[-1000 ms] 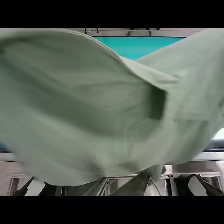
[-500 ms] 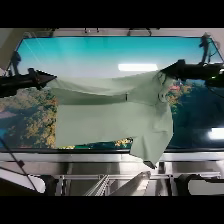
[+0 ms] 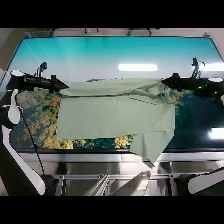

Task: Fold the shirts.

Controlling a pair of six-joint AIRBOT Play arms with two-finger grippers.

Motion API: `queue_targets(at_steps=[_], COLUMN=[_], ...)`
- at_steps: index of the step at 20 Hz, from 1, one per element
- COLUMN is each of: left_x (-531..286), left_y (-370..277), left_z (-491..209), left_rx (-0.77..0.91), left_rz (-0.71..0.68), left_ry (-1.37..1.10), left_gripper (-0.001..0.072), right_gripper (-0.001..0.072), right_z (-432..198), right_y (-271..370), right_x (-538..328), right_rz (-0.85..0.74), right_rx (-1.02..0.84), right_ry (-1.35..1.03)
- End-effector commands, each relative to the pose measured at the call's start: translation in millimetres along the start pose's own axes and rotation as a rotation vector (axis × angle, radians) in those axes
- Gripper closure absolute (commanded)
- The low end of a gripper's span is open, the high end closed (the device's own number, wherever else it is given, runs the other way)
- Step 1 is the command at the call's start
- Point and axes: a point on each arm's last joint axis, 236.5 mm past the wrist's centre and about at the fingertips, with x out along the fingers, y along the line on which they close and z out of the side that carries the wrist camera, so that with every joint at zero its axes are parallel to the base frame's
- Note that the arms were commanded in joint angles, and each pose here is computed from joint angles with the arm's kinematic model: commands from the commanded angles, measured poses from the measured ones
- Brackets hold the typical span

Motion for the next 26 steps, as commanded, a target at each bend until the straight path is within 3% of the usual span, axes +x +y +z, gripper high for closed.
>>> queue_targets(at_steps=[1,2,3,6,7,8,11,14,15,16,17,22,24,26], left_x=[10.6,12.0,10.6,-17.5,-33.6,-53.8,-104.6,-111.8,-108.6,-103.7,-98.2,-61.2,-49.4,-41.5], left_y=[28.0,25.7,20.3,-1.9,-8.8,-12.5,-15.3,-20.0,-15.5,-8.8,-0.6,16.7,21.9,29.9], left_z=[-14.5,-19.3,-23.5,-25.8,-23.7,-21.9,-36.7,-84.9,-108.3,-128.9,-150.6,-227.5,-248.3,-258.8], left_rx=[-0.026,-0.027,-0.046,-0.017,-0.009,-0.006,-0.049,-0.117,-0.151,-0.178,-0.208,-0.288,-0.333,-0.358], left_rz=[0.155,0.152,0.141,0.144,0.16,0.195,0.298,0.286,0.299,0.324,0.351,0.35,0.336,0.344], left_ry=[0.094,0.116,0.134,0.136,0.116,0.091,0.048,0.086,0.11,0.127,0.142,0.199,0.227,0.224], left_gripper=[0.063,0.0407,0.0371,0.0372,0.0372,0.0372,0.0372,0.0372,0.0372,0.0372,0.0372,0.0372,0.0372,0.0372], right_gripper=[0.0665,0.042,0.0247,0.0256,0.0359,0.0371,0.0367,0.0366,0.0297,0.0176,0.0179,0.0192,0.0195,0.0251], right_z=[5.1,6.6,9.0,14.9,11.0,1.3,-52.2,-133.8,-169.1,-204.6,-230.6,-270.9,-281.6,-299.9], right_y=[-12.9,-12.0,-8.7,12.1,11.8,7.9,-10.8,-29.5,-38.3,-44.6,-46.2,-42.8,-35.0,-27.7], right_x=[-0.9,-2.1,-6.0,-42.9,-61.7,-83.0,-139.1,-182.3,-194.9,-202.0,-199.6,-142.2,-127.2,-115.6], right_rz=[-0.02,-0.018,-0.007,0.062,0.056,0.033,-0.075,-0.235,-0.326,-0.412,-0.445,-0.307,-0.254,-0.241], right_rx=[-0.034,-0.036,-0.038,0.002,0.013,0.039,0.157,0.349,0.45,0.564,0.592,0.623,0.661,0.663], right_ry=[-0.025,-0.027,-0.028,-0.01,0.017,0.066,0.214,0.296,0.32,0.329,0.326,0.155,0.194,0.282])
